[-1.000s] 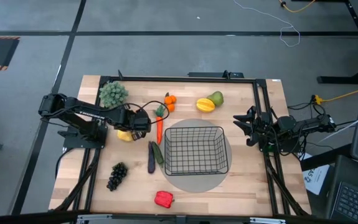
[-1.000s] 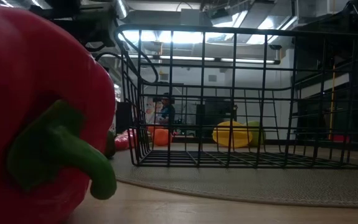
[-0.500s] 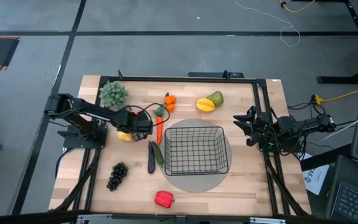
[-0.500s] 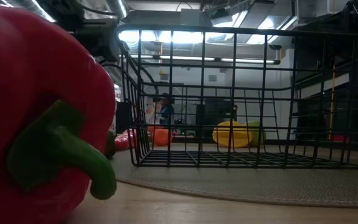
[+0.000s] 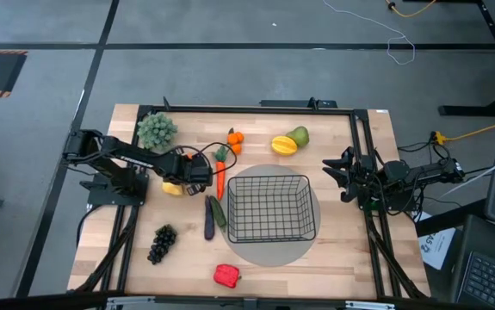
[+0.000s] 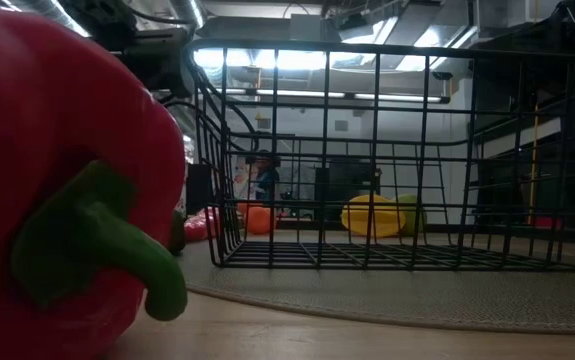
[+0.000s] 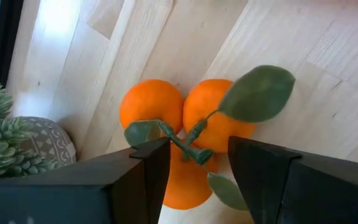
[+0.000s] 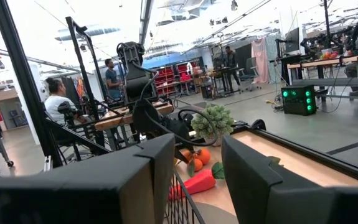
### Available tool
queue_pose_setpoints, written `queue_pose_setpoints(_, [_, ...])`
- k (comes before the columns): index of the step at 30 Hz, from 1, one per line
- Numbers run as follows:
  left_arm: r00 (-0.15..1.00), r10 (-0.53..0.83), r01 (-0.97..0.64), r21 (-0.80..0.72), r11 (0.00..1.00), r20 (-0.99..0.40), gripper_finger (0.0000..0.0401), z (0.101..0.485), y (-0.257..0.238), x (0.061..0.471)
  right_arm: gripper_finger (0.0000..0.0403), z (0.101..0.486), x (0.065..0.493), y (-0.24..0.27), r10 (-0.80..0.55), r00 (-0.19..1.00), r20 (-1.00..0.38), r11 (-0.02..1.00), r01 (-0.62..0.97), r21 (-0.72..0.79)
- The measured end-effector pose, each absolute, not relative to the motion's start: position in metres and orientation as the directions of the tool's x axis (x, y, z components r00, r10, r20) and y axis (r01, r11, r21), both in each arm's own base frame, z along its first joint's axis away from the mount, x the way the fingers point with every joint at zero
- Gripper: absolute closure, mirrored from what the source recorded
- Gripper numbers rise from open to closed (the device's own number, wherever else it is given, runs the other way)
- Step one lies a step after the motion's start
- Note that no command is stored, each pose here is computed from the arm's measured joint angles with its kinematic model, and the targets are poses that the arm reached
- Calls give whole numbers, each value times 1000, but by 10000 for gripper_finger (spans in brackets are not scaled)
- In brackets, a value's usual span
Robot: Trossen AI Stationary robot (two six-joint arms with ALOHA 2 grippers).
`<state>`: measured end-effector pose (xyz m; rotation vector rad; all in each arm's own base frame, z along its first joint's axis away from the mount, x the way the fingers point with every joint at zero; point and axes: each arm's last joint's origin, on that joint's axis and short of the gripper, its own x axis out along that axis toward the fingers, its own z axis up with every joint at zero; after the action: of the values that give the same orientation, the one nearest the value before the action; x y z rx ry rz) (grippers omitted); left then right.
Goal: Build produce basket
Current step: Put the left orange tangerine into the black wire basket
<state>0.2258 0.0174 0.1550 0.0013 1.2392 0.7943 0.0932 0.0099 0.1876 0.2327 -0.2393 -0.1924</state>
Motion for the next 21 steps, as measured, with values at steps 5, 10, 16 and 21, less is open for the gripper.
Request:
queue_pose_setpoints(5, [98, 538, -535, 411, 738, -837, 285, 155, 17, 226, 272, 188, 93, 10, -215, 953, 212, 955, 160, 250])
queue_pose_setpoints(10, [99, 538, -539, 410, 736, -837, 375, 155, 17, 226, 272, 188, 93, 10, -215, 953, 211, 955, 160, 249])
queue_pose_setpoints(16, [99, 541, -593, 388, 706, -835, 398, 155, 17, 226, 272, 188, 93, 10, -215, 953, 212, 955, 160, 249])
queue_pose_setpoints(21, [110, 555, -607, 387, 695, -825, 400, 160, 15, 228, 272, 188, 93, 10, -215, 953, 212, 955, 160, 251])
